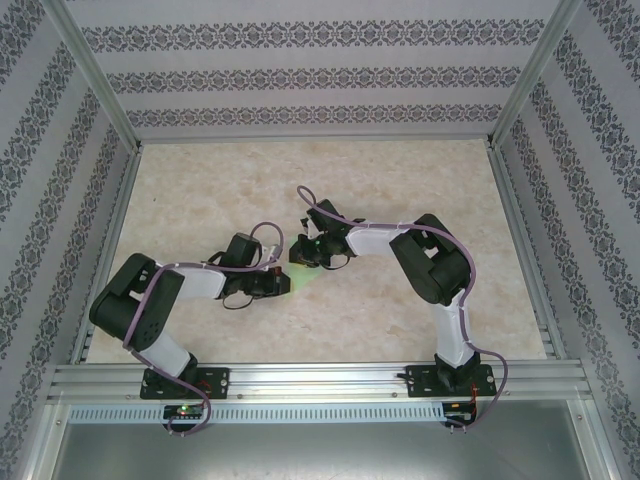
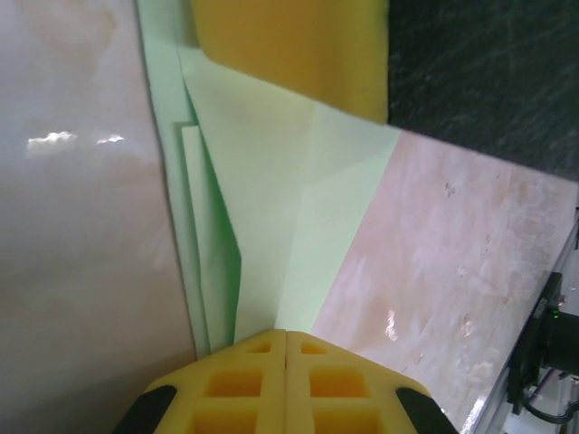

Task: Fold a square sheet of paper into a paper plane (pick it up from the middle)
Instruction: Fourth fold the wing at the center of the table.

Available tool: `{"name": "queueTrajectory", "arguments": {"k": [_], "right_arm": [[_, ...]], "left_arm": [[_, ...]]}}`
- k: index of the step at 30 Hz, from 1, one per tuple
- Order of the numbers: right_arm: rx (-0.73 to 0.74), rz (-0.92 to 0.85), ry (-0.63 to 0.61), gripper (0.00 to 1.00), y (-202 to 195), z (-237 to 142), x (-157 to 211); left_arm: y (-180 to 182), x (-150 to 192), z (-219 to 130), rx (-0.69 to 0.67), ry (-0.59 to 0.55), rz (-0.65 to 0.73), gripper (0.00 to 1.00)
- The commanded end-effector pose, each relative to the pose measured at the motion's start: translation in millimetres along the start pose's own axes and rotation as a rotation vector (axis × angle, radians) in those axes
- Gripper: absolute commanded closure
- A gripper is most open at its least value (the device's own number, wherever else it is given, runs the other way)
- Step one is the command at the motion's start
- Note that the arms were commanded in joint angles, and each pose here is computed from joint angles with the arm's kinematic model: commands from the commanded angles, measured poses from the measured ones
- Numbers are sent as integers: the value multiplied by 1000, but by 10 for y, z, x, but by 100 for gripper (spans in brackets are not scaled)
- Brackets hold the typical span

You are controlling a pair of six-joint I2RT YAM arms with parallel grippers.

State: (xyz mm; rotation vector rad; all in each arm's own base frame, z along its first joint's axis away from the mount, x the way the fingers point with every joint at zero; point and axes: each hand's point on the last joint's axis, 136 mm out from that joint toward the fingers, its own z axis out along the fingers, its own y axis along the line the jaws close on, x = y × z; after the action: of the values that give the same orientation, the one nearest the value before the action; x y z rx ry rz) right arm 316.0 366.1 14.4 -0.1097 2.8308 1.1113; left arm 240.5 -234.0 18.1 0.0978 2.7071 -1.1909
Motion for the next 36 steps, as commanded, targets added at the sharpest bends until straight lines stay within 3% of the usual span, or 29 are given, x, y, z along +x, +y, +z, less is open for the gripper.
{"name": "queueTrajectory", "arguments": {"k": [1, 7, 17, 26, 30, 36], "right_arm": [[134, 51, 52, 86, -497, 165, 192], [135, 57, 51, 86, -507, 170, 190], [130, 52, 48, 85, -466, 167, 192], [122, 51, 50, 85, -439, 198, 202], [115, 52, 48, 85, -419, 196, 199], [99, 63, 44, 85, -408, 214, 192]], "left_arm": [[273, 409, -50, -124, 126, -35, 94], [274, 590, -102, -109, 173, -55, 94], [457, 724, -330, -263, 160, -111, 95], [-300, 73, -615, -70, -96, 25, 90], [-542, -128, -491, 39, -79, 50, 90], [-541, -289, -272, 77, -64, 54, 91]]}}
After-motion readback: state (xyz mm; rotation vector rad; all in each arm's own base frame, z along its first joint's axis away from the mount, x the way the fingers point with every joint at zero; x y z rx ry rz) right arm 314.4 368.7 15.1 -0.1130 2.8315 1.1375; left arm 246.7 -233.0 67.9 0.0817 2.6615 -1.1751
